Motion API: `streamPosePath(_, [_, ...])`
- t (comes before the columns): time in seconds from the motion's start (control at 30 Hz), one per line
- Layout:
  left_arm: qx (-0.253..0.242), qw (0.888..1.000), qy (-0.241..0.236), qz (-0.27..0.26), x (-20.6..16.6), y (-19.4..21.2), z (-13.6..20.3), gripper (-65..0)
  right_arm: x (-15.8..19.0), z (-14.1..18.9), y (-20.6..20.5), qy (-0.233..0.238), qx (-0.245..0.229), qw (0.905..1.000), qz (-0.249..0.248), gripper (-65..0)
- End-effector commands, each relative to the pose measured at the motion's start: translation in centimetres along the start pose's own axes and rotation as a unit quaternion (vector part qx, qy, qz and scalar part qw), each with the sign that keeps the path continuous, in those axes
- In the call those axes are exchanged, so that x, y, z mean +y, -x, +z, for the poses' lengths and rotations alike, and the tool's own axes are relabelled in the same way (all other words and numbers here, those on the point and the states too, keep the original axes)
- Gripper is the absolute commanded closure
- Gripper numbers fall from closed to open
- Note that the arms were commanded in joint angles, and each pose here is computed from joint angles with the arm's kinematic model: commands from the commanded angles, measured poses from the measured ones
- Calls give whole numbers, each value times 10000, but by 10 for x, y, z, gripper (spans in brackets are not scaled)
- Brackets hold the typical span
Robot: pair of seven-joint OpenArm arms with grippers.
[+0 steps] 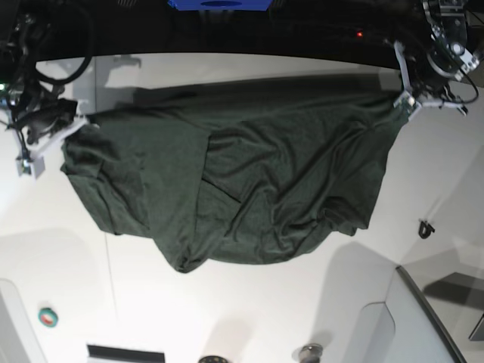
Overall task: Layout the t-shirt on the table in an organized manner, then fold the t-shirt properly
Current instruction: 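Grasp the shirt edge with the right gripper and pull it outward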
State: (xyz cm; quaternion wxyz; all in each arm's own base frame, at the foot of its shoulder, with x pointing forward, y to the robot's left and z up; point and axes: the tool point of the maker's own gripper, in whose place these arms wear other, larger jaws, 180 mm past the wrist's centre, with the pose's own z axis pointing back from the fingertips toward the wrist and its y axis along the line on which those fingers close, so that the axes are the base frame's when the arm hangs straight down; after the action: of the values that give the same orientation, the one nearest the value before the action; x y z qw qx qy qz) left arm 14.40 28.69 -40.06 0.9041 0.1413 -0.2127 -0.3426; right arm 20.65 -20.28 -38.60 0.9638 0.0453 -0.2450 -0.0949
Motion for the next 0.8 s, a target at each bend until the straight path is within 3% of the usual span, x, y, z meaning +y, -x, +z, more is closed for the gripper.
streamPosePath(0.0, [30,10000,-74,-55,4,3,4,0,-6,2,-5,89,-147,9998,58,-8])
streamPosePath(0.3, [318,9993,196,-50,-18,26,5,0,-38,-43,65,319,576,9967,-477,-8])
streamPosePath(0.53, [388,9988,286,-3,-23,32,1,0,-59,-44,64,499,389,9950,-768,-12])
streamPosePath(0.6, [378,9989,284,3,-23,31,1,0,-61,-42,63,520,363,9950,-773,-69])
streamPosePath(0.73, [354,9990,285,29,-23,29,1,0,-55,-38,67,310,370,9979,-440,-351])
streamPosePath(0.77, [347,9990,290,60,-24,29,0,0,-51,-38,68,190,371,9985,-356,-359])
